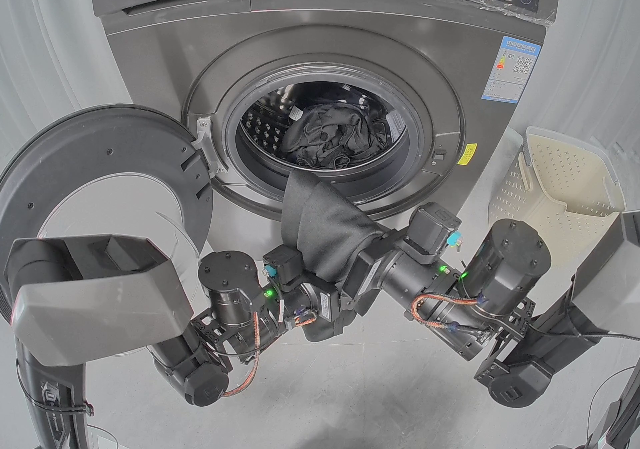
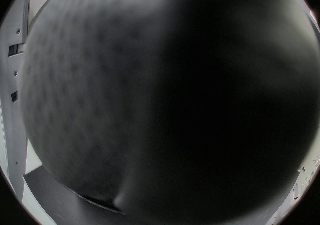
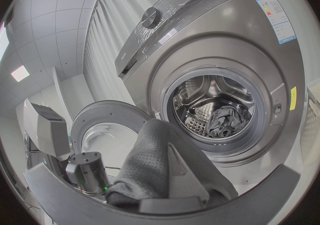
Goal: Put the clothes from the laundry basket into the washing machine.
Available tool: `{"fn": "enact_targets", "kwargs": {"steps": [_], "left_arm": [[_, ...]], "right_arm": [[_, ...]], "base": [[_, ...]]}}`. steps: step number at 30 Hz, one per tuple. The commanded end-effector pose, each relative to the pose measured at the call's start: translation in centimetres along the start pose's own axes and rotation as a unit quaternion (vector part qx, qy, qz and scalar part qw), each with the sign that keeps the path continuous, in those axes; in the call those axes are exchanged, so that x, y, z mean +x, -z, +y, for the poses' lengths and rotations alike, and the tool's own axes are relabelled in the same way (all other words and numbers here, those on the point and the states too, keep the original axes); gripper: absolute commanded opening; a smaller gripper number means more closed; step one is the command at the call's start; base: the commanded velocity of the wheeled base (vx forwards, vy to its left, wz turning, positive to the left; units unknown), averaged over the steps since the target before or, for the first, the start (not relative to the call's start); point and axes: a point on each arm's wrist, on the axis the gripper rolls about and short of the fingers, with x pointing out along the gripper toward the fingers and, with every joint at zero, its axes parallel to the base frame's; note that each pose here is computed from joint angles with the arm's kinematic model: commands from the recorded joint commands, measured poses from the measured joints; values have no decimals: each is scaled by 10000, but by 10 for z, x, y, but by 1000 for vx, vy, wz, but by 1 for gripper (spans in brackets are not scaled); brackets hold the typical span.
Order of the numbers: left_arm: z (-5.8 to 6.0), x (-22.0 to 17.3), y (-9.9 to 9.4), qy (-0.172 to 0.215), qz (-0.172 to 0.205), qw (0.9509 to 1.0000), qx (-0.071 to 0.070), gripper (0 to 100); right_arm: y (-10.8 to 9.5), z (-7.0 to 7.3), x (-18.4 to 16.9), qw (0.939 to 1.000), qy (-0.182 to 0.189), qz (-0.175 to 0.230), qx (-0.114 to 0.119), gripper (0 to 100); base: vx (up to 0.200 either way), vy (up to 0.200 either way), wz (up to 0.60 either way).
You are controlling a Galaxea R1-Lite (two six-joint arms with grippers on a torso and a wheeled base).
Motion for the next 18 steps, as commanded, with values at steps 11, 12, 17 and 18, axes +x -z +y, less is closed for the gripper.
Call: {"fn": "enact_targets", "kwargs": {"steps": [11, 12, 17, 18], "left_arm": [[10, 9, -3, -259, -191, 9995, -28, 0], [14, 9, -6, -347, -245, 9991, -39, 0], [28, 2, -35, -626, -659, 9957, -153, 0], [28, 1, -40, -634, -723, 9952, -169, 0]], "right_arm": [[-7, 1, -3, 10000, -9, -79, 34, 0], [-8, -1, -4, 9999, 36, -80, 49, 0], [-10, -18, -11, 9994, 352, -10, 24, 0], [-9, -21, -12, 9993, 379, 15, 12, 0]], "base": [[0, 0, 0], [0, 0, 0], [0, 0, 0], [0, 0, 0]]}}
